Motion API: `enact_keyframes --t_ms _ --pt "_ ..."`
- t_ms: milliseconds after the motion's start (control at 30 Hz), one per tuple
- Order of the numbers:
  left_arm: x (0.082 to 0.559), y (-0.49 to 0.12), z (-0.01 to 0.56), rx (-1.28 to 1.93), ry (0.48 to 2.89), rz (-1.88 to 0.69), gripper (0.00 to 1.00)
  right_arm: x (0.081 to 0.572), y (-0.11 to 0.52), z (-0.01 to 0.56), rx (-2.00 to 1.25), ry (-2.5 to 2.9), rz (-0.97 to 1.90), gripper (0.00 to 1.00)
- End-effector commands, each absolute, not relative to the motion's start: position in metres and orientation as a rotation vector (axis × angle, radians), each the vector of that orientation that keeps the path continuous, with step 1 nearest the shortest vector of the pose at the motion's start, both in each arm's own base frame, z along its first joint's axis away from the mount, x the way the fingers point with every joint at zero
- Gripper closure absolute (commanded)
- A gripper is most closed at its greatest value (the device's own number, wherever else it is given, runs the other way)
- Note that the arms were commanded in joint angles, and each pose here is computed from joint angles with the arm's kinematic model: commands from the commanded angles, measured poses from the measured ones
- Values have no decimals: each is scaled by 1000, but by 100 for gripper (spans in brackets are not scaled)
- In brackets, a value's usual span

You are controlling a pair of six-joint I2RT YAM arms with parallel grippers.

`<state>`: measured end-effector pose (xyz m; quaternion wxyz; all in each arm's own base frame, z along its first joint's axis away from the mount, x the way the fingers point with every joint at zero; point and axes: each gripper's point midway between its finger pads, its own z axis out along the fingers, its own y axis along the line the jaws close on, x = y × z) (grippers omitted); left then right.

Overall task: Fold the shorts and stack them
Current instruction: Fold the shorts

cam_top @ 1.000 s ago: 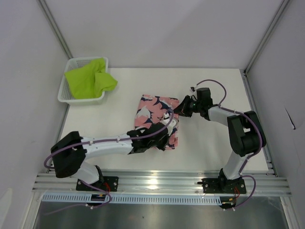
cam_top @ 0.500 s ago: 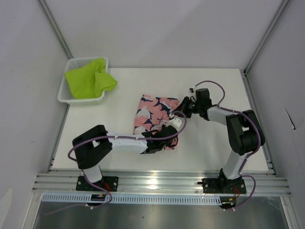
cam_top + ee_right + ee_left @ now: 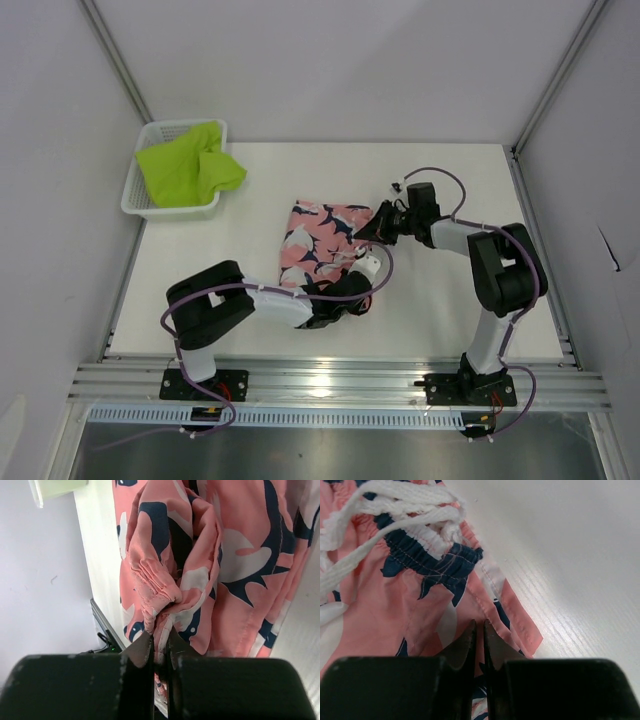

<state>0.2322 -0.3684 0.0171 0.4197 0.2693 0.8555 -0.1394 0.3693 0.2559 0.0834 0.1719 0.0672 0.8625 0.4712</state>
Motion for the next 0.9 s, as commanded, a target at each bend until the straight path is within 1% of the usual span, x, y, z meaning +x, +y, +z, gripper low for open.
enact_keyframes --t_ms 0,233,400,533,700,867 --pt "216 -373 8 705 2156 -429 89 377 271 105 72 2368 1451 100" --pt "208 -372 2 742 2144 -436 89 382 287 125 -22 2325 1519 100" --pt "203 -372 1 758 2137 -426 89 387 290 112 -16 2360 1551 100" --pt "202 -370 0 755 2135 -416 89 394 282 81 31 2448 1461 100" --pt "203 -369 3 747 2133 -414 89 394 258 46 162 2543 1320 100" --pt "205 -369 12 734 2125 -406 89 390 241 31 180 2613 1153 100"
